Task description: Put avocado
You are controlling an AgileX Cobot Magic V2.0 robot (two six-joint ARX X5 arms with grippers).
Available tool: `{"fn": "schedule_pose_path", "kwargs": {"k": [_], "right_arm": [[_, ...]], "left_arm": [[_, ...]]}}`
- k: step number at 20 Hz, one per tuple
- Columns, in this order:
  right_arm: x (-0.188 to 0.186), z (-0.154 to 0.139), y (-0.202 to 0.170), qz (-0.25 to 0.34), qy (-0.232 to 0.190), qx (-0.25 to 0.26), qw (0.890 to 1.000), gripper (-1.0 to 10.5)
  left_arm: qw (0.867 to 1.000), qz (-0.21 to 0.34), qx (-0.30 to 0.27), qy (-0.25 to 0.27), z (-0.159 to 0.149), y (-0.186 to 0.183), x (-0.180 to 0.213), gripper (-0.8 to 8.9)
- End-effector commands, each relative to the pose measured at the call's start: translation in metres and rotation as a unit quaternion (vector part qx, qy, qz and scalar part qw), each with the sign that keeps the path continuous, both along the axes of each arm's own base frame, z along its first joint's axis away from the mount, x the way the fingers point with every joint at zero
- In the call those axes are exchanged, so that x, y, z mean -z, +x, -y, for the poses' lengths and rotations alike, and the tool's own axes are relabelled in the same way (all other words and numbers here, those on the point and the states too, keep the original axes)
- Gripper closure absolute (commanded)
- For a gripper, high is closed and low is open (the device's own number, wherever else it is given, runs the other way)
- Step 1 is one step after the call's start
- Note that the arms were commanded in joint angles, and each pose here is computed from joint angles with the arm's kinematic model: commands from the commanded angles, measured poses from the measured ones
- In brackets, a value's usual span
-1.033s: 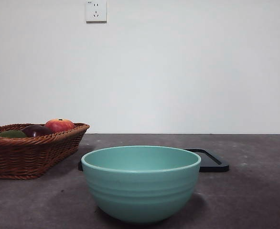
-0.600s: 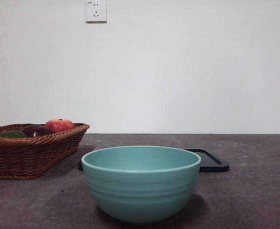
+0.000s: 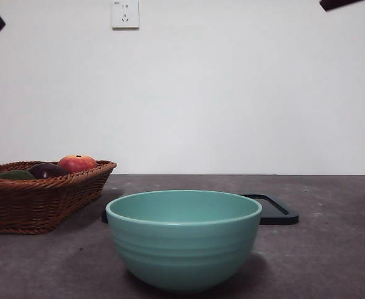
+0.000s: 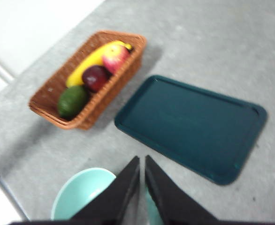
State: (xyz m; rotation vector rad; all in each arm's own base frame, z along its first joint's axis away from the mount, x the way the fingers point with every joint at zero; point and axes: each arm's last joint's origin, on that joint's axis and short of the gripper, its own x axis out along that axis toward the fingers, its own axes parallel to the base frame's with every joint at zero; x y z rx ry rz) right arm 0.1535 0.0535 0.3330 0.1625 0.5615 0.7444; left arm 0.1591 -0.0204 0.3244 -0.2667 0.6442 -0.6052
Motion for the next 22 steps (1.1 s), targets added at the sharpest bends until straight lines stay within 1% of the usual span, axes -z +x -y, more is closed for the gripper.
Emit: {"fn": "schedule_pose_path", "kwargs": {"k": [1, 4, 7, 8, 9, 10, 11, 12, 13, 14, 20, 22], "right_arm": [[-0.0138, -0.0004, -0.0017, 0.024, 0.003, -0.007, 1.0, 9.3], [-0.0186, 0.0002, -0.0043, 0.033, 0.006, -0.008, 0.999, 9.3], [-0.0164, 0.0009, -0.0071, 0.016, 0.004, -0.006, 1.0, 9.3], [-0.0162, 0.0009, -0.0071, 0.015, 0.004, -0.006, 1.0, 9.3], [-0.0163, 0.0009, -0.0068, 0.016, 0.004, -0.005, 1.0, 9.2], [-0.0165, 0.0009, -0.0067, 0.017, 0.004, -0.005, 1.0, 8.2], [-0.0165, 0.001, -0.0066, 0.017, 0.003, -0.004, 1.0, 6.7], [-0.0164, 0.0011, -0.0065, 0.017, 0.002, -0.002, 1.0, 5.2], [-0.0165, 0.001, -0.0065, 0.017, 0.003, -0.002, 1.0, 4.2], [-0.0165, 0.001, -0.0065, 0.017, 0.003, -0.002, 1.0, 3.8], [-0.0166, 0.0009, -0.0065, 0.018, 0.003, -0.003, 1.0, 3.8], [-0.0165, 0.0009, -0.0067, 0.017, 0.005, -0.006, 1.0, 3.8]], "left_arm": [[0.999, 0.028, 0.02, 0.02, 0.0004, 0.0003, -0.016, 7.96], [0.999, 0.044, 0.019, 0.015, 0.0007, -0.0028, -0.0254, 7.95], [0.999, 0.039, 0.019, 0.015, 0.0006, -0.0036, -0.0246, 7.67], [0.999, 0.04, 0.019, 0.015, 0.0006, -0.0034, -0.0247, 6.86], [0.999, 0.04, 0.019, 0.015, 0.0006, -0.0034, -0.0246, 5.8], [0.999, 0.04, 0.019, 0.015, 0.0006, -0.0034, -0.0247, 4.53], [0.999, 0.041, 0.019, 0.015, 0.0006, -0.0033, -0.0249, 3.41], [0.999, 0.043, 0.019, 0.015, 0.0007, -0.0031, -0.0251, 2.87], [0.999, 0.043, 0.019, 0.015, 0.0007, -0.0031, -0.0251, 2.83], [0.999, 0.043, 0.019, 0.015, 0.0007, -0.0031, -0.0251, 2.84], [0.999, 0.042, 0.018, 0.015, 0.0006, -0.0032, -0.0251, 2.84], [0.999, 0.025, 0.005, 0.022, -0.0001, -0.0032, -0.0229, 2.84]]}}
